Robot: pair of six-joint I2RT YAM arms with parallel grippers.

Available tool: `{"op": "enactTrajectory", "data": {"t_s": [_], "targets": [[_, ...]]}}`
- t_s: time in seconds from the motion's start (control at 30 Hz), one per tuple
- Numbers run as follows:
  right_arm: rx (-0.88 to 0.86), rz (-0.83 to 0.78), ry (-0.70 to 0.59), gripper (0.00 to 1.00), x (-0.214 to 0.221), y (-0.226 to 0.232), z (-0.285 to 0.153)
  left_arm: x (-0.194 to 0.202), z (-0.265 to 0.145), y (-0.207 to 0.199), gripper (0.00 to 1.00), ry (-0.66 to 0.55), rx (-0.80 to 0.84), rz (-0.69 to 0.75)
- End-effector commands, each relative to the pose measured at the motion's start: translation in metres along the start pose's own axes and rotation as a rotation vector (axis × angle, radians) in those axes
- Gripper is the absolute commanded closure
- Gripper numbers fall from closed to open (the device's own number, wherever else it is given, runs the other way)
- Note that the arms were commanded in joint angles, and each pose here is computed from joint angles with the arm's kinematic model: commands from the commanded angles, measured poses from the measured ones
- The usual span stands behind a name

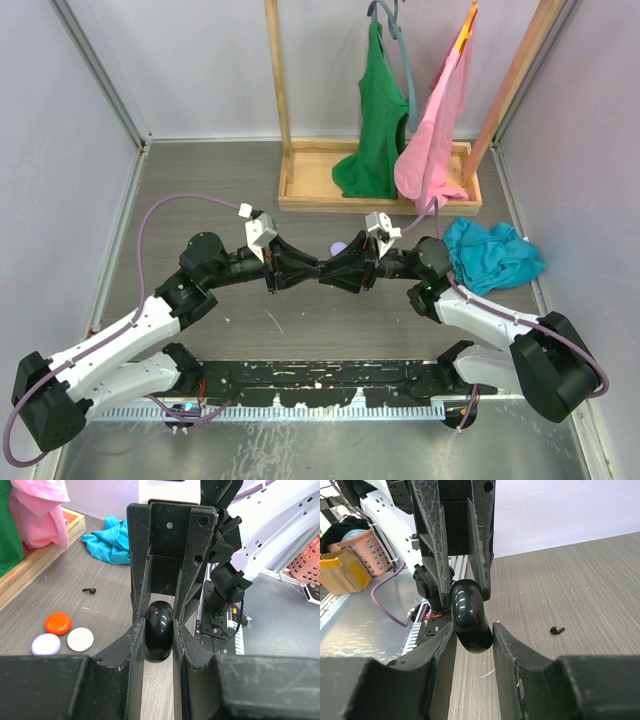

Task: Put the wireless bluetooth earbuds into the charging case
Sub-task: Pick up the charging case at the center of the board.

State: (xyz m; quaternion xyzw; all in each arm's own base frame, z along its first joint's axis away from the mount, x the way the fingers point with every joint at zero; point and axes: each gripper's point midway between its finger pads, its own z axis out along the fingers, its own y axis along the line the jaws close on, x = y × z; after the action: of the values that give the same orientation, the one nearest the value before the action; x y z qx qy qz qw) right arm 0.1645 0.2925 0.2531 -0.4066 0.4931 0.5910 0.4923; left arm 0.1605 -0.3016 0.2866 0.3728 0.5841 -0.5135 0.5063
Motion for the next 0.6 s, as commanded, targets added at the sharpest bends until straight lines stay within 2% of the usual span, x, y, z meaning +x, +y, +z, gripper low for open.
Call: {"op": "enactTrajectory", "data": {"t_s": [0.0,0.13,0.23,0.4,0.57], "targets": [[0.015,-0.028,-0.035,0.60,-0.010,-0.003,0.001,-0.028,0.000,-0.011,1.00,-0.093,0.038,0.052],[0.011,-0.026,-0.030,0.66,-0.009,-0.002,0.001,-0.028,0.000,-0.012,1.00,-0.092,0.044,0.047],[0.000,-0.026,-0.025,0.75,-0.008,-0.001,0.001,-0.028,0.000,-0.010,0.99,-0.090,0.033,0.041],[-0.028,-0.029,-0.014,0.91,-0.008,0.004,0.001,-0.028,-0.001,-0.001,0.87,-0.083,-0.029,0.021],[-0.055,-0.047,-0.016,0.96,-0.012,0.012,0.002,-0.024,0.000,0.006,0.76,-0.058,-0.064,-0.001]]}}
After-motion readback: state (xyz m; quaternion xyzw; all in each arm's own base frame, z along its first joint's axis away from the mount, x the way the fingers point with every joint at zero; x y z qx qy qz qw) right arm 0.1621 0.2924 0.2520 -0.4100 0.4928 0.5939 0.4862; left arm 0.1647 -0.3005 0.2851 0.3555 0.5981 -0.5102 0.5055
